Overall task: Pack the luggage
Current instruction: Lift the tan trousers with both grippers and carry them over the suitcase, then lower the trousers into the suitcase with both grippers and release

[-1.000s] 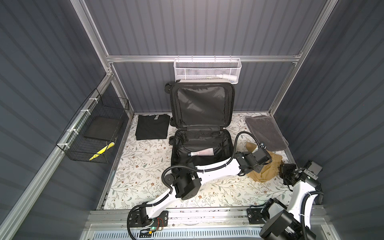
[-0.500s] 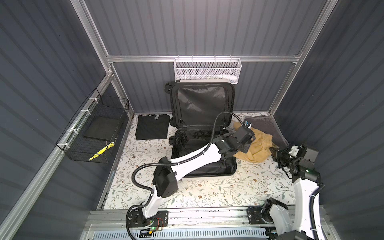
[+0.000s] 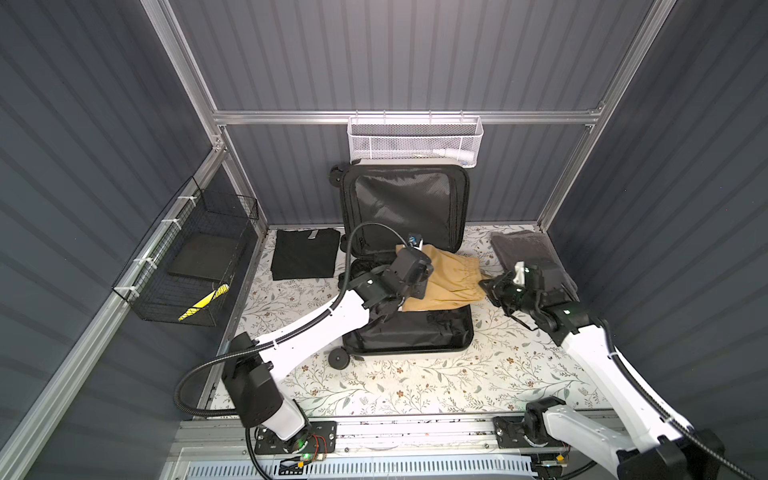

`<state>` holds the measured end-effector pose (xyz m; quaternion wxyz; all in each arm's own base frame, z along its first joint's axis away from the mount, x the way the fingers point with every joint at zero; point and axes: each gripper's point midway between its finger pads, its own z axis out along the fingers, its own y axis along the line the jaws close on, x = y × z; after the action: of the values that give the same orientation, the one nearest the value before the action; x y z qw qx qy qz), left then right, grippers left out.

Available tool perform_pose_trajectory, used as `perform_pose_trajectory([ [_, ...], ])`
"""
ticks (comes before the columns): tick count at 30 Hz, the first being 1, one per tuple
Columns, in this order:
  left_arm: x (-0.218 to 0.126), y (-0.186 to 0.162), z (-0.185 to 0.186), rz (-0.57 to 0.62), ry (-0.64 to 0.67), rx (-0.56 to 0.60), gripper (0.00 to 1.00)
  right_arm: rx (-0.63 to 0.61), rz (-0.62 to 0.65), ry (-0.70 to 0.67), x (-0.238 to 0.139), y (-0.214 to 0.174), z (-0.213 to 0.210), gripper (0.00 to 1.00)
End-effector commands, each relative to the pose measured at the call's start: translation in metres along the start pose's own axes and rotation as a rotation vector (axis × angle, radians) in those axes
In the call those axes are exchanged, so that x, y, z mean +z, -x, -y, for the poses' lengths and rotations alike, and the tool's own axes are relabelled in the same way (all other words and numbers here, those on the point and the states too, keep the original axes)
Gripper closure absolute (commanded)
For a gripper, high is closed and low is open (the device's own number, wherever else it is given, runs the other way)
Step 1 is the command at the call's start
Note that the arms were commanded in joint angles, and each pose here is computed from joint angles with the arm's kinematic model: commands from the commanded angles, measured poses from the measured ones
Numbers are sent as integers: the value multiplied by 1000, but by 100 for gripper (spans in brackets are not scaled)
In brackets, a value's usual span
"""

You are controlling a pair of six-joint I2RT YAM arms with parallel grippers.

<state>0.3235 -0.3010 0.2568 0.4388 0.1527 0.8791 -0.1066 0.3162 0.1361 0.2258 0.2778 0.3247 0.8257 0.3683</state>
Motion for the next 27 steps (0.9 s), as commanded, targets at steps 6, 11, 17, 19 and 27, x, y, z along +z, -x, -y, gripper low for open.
perform_pose_trajectory([
  [6, 1, -32, -70, -21, 127, -71, 100, -114, 21, -26, 56, -25, -32, 100],
  [11, 18, -51, -91, -68, 151, -87, 100, -145, 6, -53, 77, -42, -23, 100],
  [17, 36, -75, -97, -124, 160, -95, 100, -165, -13, -107, 93, -58, 5, 100],
  [19, 41, -83, -97, -145, 161, -97, 100, -170, -21, -123, 97, -64, 14, 100],
  [27, 53, -114, -102, -215, 187, -115, 100, -186, -64, -161, 109, -83, 44, 100],
])
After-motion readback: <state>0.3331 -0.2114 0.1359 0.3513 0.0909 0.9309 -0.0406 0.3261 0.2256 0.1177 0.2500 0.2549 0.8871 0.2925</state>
